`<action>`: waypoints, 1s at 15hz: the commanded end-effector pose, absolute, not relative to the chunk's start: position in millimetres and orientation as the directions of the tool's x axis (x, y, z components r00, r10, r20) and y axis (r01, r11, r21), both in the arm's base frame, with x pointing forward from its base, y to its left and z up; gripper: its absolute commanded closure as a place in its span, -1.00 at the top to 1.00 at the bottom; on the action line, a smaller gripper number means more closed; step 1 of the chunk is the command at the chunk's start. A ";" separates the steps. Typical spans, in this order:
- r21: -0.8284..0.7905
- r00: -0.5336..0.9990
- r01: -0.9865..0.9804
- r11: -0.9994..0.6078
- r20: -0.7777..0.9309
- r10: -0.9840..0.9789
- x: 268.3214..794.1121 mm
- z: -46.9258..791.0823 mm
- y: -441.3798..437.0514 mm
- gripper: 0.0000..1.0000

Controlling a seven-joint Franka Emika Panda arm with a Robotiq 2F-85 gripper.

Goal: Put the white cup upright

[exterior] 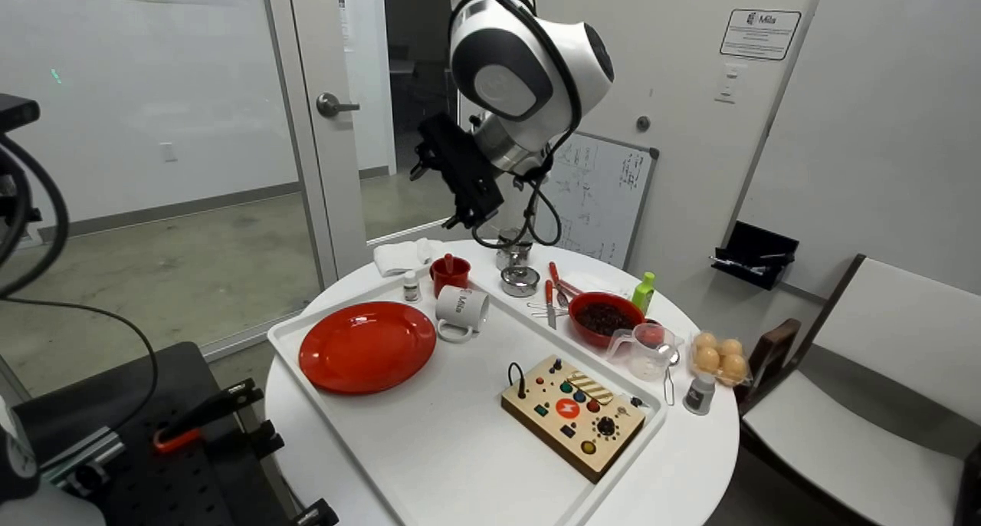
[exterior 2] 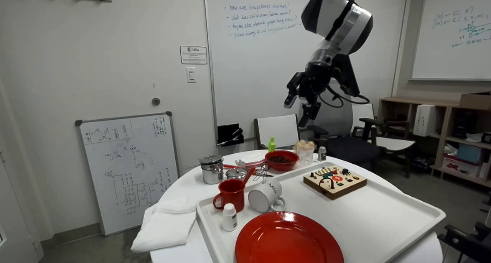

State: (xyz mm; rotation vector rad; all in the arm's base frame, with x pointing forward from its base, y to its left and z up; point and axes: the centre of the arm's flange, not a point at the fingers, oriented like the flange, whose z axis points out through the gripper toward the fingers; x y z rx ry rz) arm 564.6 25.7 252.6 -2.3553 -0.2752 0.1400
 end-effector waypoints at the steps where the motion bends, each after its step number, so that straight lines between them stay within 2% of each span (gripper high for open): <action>1: -0.702 0.971 0.153 -0.695 -0.025 0.239 569.2 248.8 26.4 1.00; 6: -0.722 0.970 0.123 -0.681 -0.057 0.235 584.1 236.7 25.6 1.00; 15: -0.774 0.967 0.045 -0.631 -0.126 0.222 650.6 139.0 -5.0 1.00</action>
